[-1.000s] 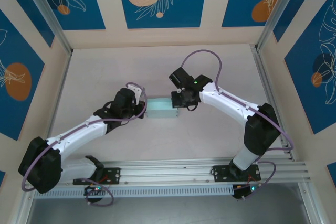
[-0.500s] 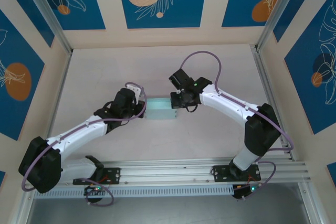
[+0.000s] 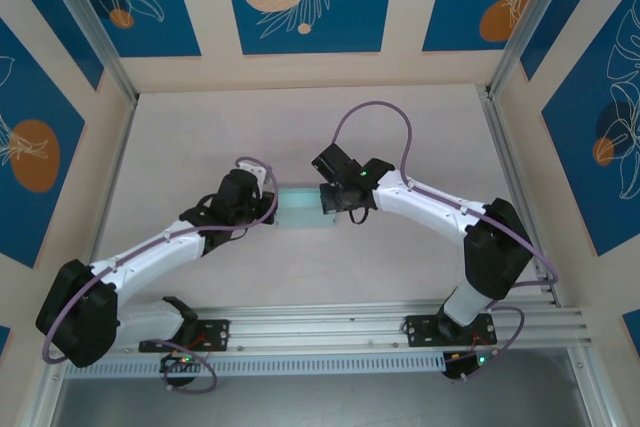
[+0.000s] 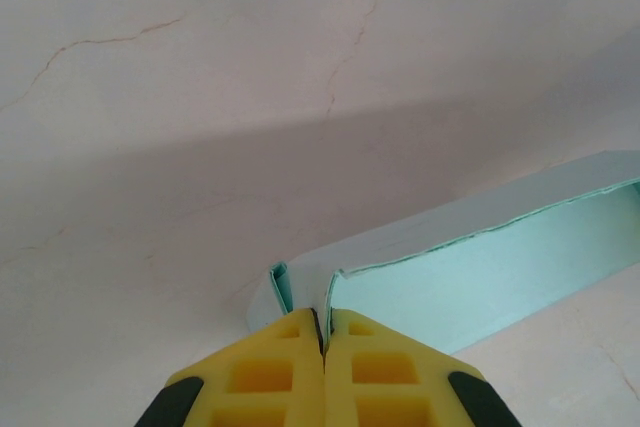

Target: Fold the paper box

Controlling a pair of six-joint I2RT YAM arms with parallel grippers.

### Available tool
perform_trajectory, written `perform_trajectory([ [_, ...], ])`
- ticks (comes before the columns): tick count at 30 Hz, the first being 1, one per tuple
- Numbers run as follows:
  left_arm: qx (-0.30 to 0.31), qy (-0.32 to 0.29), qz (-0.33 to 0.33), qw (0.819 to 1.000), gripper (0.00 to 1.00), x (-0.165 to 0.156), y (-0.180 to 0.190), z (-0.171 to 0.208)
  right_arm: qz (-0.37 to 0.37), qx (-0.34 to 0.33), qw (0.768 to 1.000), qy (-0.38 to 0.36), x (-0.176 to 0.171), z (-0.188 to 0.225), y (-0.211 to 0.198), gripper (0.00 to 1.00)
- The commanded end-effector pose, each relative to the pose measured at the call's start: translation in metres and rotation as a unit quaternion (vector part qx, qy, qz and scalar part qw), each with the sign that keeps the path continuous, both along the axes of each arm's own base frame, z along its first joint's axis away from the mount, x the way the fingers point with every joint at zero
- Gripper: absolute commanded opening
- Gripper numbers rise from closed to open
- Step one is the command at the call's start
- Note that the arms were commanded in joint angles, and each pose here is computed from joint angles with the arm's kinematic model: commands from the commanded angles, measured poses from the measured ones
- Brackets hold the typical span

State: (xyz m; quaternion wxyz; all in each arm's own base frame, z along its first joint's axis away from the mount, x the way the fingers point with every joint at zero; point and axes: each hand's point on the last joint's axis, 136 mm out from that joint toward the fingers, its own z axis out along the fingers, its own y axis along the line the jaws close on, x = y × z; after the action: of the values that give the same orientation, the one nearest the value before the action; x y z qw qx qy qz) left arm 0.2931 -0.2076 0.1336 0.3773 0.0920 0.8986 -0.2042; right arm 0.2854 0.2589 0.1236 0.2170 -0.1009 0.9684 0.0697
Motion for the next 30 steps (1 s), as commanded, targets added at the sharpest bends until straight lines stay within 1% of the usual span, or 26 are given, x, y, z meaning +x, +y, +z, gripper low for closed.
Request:
perform_trajectory([
  [1,-0.05,-0.005,-0.046,0.998,0.0,-0.007,-0.03,0.012,0.041,0.004,0.998,0.047,-0.024,-0.023,0.021,0.0],
  [7,-0.046,-0.011,-0.055,0.997,0.0,-0.016,-0.028,-0.009,0.039,-0.012,0.998,0.042,-0.025,-0.028,0.018,0.0],
  [12,-0.022,-0.005,-0.039,0.999,0.0,-0.026,-0.01,-0.032,0.038,-0.017,0.998,0.042,-0.026,-0.036,0.015,0.0],
  [14,-0.021,-0.006,-0.037,0.999,0.04,-0.029,-0.007,-0.035,0.036,-0.02,0.998,0.04,-0.027,-0.04,0.013,0.0],
  [15,-0.023,-0.007,-0.036,0.999,0.07,-0.03,-0.006,-0.036,0.037,-0.021,0.998,0.04,-0.027,-0.041,0.013,0.0],
  [17,-0.033,-0.013,-0.037,0.999,0.21,-0.032,-0.006,-0.032,0.036,-0.025,0.998,0.039,-0.027,-0.044,0.012,0.0],
  [19,-0.049,-0.026,-0.039,0.998,0.31,-0.032,-0.007,-0.02,0.035,-0.029,0.998,0.037,-0.027,-0.045,0.011,0.0],
  [22,-0.071,-0.045,-0.031,0.996,0.4,-0.033,-0.005,0.002,0.037,-0.03,0.998,0.034,-0.028,-0.044,0.012,0.0],
  [28,-0.099,-0.065,-0.026,0.993,0.77,-0.033,-0.005,0.041,0.042,-0.032,0.998,0.026,-0.026,-0.037,0.016,0.0],
  [30,-0.096,-0.068,-0.013,0.993,0.82,-0.031,-0.001,0.047,0.043,-0.036,0.998,0.024,-0.026,-0.036,0.016,0.0],
])
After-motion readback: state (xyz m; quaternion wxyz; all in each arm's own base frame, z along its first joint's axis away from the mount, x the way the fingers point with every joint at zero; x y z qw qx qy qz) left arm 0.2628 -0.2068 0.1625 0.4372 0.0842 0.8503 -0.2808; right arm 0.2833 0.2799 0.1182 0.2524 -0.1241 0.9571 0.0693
